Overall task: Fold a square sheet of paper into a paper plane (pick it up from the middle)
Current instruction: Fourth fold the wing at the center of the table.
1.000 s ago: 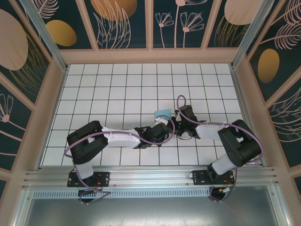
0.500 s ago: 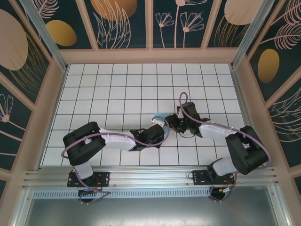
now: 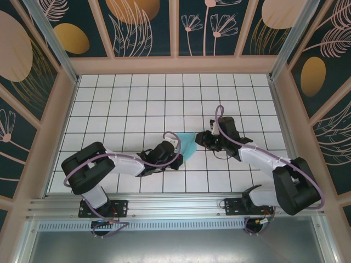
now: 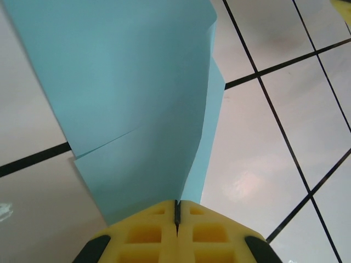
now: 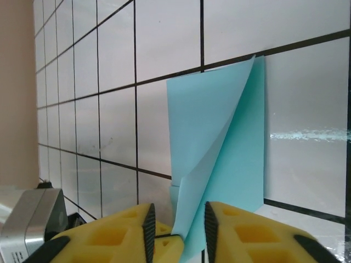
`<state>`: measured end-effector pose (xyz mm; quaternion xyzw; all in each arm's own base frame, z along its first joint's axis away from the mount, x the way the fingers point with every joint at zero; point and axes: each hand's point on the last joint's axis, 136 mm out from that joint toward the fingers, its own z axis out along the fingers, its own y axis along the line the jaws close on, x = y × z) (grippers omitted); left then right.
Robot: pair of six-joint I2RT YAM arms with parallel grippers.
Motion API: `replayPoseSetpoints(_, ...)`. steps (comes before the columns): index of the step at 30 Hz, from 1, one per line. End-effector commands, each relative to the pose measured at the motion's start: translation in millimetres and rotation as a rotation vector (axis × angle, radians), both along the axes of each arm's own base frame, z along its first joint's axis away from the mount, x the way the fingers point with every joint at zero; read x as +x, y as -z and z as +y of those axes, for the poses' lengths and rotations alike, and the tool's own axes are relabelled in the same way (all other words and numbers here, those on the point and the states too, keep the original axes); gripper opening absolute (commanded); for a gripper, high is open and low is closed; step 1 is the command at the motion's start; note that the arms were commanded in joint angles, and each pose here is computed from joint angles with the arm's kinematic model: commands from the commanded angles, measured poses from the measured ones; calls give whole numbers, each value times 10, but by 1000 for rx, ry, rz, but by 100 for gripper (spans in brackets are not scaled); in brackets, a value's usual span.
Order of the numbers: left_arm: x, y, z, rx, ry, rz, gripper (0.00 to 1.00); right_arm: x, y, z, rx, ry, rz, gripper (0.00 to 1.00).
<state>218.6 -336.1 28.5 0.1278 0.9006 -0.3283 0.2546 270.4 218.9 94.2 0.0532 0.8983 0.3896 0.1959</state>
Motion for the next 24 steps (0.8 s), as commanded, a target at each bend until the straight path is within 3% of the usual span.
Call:
replayPoseSetpoints(1, 21, -190, -61, -132, -5, 20, 0, -54, 109, 42, 2, -50, 26, 19)
replayPoseSetpoints(7, 40, -172, 19, -179, -56, 53, 0, -83, 294, 159, -25, -106, 74, 9)
replayPoseSetpoints(19, -11, -131, 121, -268, -120, 104, 0, -23, 514, 386, -55, -170, 103, 8)
replayPoseSetpoints(24, -7, -100, 207, -271, -167, 113, 0, -37, 739, 302, -121, -145, 150, 7)
